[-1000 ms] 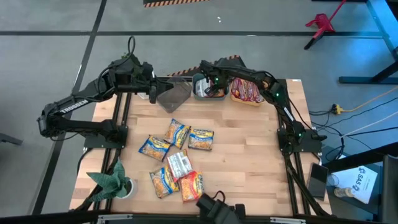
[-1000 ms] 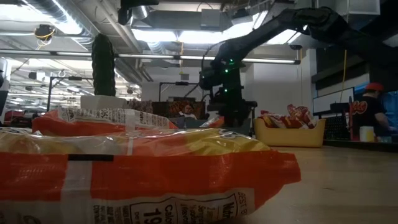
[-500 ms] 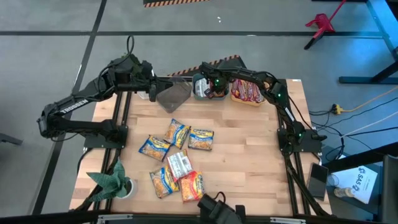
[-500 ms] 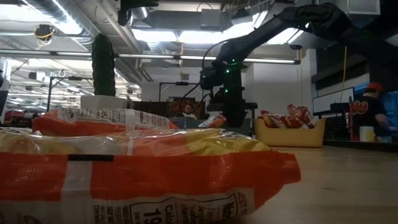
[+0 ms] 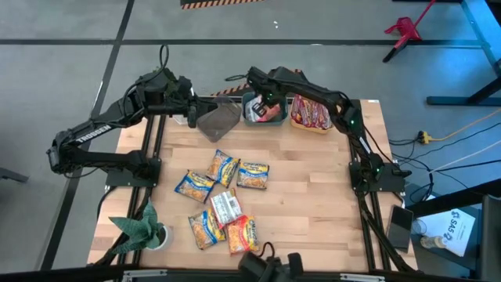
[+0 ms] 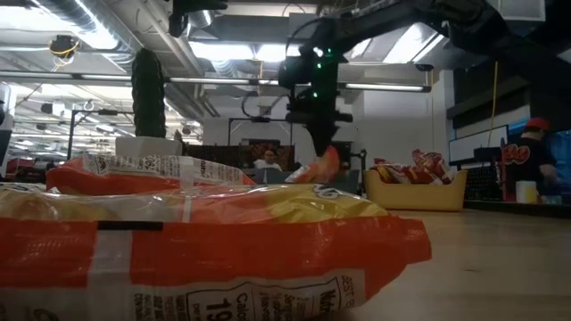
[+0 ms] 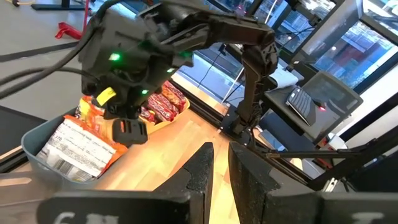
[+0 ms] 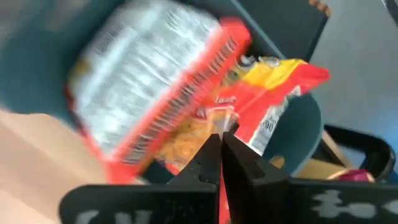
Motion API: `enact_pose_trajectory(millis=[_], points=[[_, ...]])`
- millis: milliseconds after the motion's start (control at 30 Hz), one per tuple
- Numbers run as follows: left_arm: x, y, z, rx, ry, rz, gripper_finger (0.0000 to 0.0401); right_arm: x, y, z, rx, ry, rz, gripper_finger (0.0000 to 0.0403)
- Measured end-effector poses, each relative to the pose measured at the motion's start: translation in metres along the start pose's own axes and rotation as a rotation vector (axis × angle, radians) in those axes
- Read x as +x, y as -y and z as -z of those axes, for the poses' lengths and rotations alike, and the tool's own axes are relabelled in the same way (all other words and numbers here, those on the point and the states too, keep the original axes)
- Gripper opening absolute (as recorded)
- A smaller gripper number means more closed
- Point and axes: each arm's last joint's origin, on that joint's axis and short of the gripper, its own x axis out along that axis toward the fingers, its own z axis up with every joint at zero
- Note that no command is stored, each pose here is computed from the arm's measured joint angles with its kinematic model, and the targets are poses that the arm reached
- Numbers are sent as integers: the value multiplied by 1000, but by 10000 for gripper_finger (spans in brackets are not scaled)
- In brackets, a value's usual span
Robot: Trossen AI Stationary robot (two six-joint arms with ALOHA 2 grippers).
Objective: Sort Maruchan noodles
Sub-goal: Adjust the orange noodle pack in the blue bin
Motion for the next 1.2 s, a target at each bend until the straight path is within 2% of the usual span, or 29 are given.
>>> enact_pose_trajectory(millis=[233,367,433,567,633,767,867,967,1100,1200], points=[[0,0,0,12,1,1,43,-11,-33,-3,-144,103,-60,0],[0,0,0,17,2,1,43,-15,-47,-1,-197,137,-20,3],[-1,0,0,17,4,2,43,-15,-46,0,-208,121,-18,12],[-3,2,0,20,0,27,43,-4,-37,4,-178,58,-11,68],[-3,2,0,20,0,29,43,2,-29,5,-125,32,-25,113],[-3,2,0,11,0,29,43,14,-17,-3,-60,64,-137,208],[-3,2,0,1,1,29,43,24,-8,-4,6,64,-135,261],[-3,2,-1,1,1,27,43,30,-2,-3,15,47,-118,286],[-3,2,-1,1,3,24,43,38,-1,0,15,30,-110,291],[-3,2,-1,0,6,17,43,49,-4,3,25,26,-164,291]])
